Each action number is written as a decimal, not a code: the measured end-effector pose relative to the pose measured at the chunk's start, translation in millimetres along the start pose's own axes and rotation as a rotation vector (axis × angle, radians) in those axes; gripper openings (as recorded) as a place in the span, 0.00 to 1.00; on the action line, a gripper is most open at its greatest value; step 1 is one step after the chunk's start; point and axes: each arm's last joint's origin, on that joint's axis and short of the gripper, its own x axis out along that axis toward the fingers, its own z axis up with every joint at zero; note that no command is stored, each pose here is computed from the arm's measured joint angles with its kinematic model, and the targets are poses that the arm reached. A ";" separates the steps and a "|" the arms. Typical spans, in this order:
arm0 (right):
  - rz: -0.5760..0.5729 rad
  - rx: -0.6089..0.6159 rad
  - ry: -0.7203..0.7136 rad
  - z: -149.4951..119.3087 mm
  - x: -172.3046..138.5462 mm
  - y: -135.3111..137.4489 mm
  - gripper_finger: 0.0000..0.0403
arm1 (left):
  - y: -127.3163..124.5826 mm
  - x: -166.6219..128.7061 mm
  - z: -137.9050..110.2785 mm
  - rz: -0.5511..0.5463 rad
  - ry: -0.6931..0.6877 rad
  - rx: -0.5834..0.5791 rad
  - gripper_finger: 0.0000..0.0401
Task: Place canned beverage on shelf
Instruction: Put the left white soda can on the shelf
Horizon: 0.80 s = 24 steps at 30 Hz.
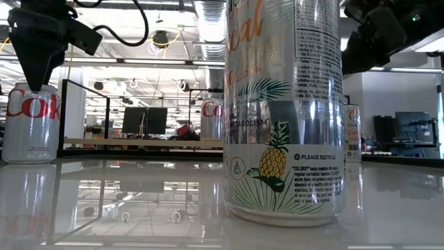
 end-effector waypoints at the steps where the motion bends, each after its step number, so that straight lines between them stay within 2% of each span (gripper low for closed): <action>1: 0.000 0.001 0.000 0.1 0.0 0.0 0.07 | 0.1 -0.1 -0.1 -0.001 0.000 0.000 0.80; 6: 0.003 0.004 0.000 0.0 0.0 0.2 0.07 | 0.7 0.0 -0.8 0.006 0.009 0.004 0.75; 14: 0.004 0.022 0.001 0.0 0.0 0.2 0.07 | 0.7 -1.1 -0.7 0.002 0.005 0.027 0.58; 24: 0.004 0.029 0.001 0.0 0.0 0.2 0.07 | -0.2 -6.3 2.8 -0.008 -0.015 0.051 0.57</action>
